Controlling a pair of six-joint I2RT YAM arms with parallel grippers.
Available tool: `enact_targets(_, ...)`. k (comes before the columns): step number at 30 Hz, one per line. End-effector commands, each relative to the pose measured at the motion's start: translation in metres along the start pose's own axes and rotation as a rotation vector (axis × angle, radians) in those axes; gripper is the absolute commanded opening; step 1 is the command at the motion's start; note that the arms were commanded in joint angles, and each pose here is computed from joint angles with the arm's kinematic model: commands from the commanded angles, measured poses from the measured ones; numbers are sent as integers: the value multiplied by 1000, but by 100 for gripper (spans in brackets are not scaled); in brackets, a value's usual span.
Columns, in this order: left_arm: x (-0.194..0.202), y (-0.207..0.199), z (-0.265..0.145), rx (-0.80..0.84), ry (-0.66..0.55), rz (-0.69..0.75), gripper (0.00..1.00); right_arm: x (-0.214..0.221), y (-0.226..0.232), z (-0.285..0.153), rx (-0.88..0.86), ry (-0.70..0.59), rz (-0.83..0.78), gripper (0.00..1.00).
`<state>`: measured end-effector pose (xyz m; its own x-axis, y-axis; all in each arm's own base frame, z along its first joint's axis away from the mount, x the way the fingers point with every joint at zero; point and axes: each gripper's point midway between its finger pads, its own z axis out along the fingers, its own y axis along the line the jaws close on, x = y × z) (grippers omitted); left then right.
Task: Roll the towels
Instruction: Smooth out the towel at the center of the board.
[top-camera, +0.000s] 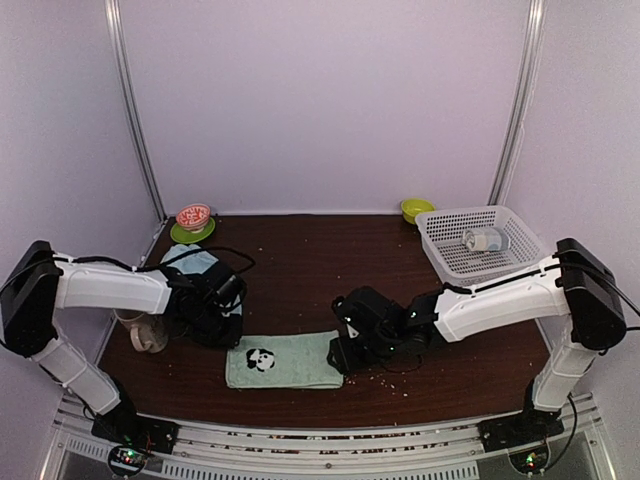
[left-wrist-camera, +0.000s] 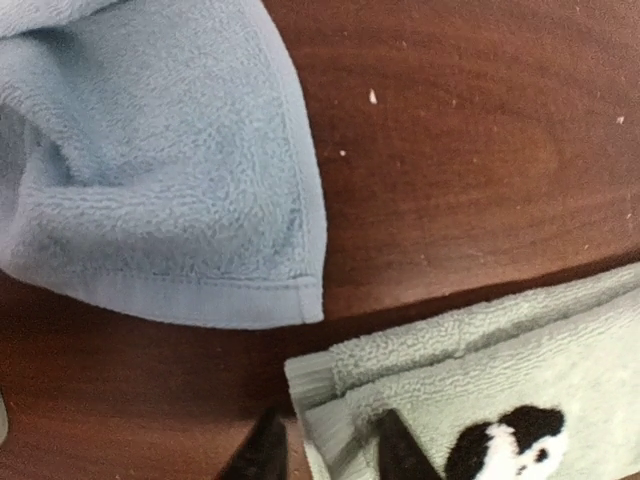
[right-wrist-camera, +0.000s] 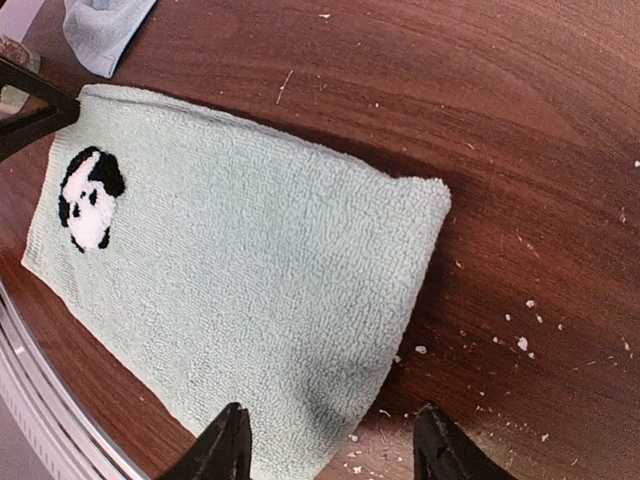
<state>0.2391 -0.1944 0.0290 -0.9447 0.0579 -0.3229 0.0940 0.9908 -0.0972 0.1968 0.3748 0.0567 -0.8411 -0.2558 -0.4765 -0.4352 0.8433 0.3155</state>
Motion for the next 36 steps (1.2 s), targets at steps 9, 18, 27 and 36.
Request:
enact_targets(9, -46, -55, -96, 334, -176, 74, 50, -17, 45, -20, -152, -25, -39, 44)
enact_targets(18, -7, -69, -22, 398, -7, 31, 4, 30, 52, 7, -172, 136, -74, 28)
enact_targets(27, 25, -39, 22, 268, 73, 26, 0, 35, 40, 0, -123, 191, -98, 33)
enact_targets(36, 24, -32, 20, 233, 62, 43, 0, -58, 12, -4, -121, -20, 91, 35)
